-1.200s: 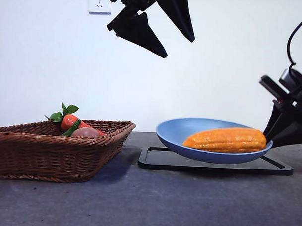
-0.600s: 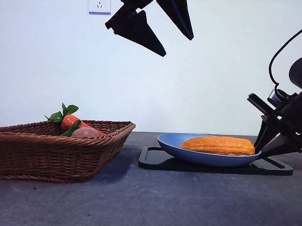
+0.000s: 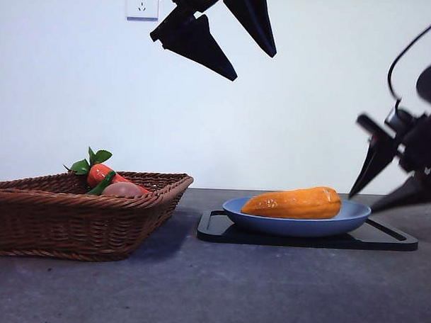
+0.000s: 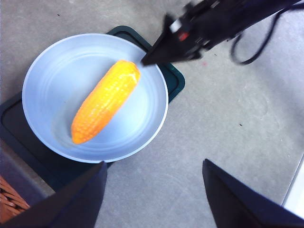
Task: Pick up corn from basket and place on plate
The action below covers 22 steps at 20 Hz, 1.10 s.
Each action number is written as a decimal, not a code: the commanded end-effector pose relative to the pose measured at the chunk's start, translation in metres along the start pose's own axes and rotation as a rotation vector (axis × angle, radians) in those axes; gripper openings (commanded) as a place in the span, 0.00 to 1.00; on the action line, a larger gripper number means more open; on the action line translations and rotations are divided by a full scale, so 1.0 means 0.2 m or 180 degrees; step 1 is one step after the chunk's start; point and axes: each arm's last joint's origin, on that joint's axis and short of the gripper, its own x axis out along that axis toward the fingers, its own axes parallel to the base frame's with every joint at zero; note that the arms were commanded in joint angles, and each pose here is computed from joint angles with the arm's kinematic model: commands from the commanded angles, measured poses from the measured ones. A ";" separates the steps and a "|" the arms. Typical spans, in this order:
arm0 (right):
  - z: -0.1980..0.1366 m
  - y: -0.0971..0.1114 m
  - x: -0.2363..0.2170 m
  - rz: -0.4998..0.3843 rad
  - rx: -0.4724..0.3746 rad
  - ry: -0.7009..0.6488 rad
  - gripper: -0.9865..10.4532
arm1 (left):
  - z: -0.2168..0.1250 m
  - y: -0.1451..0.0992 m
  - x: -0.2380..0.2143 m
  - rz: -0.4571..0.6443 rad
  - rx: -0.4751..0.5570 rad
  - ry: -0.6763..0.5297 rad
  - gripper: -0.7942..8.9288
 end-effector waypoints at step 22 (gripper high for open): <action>-0.64 0.53 -0.85 0.0040 -0.1849 0.0228 0.09 | -0.02 -0.01 -0.02 -0.0004 -0.0036 0.0280 0.09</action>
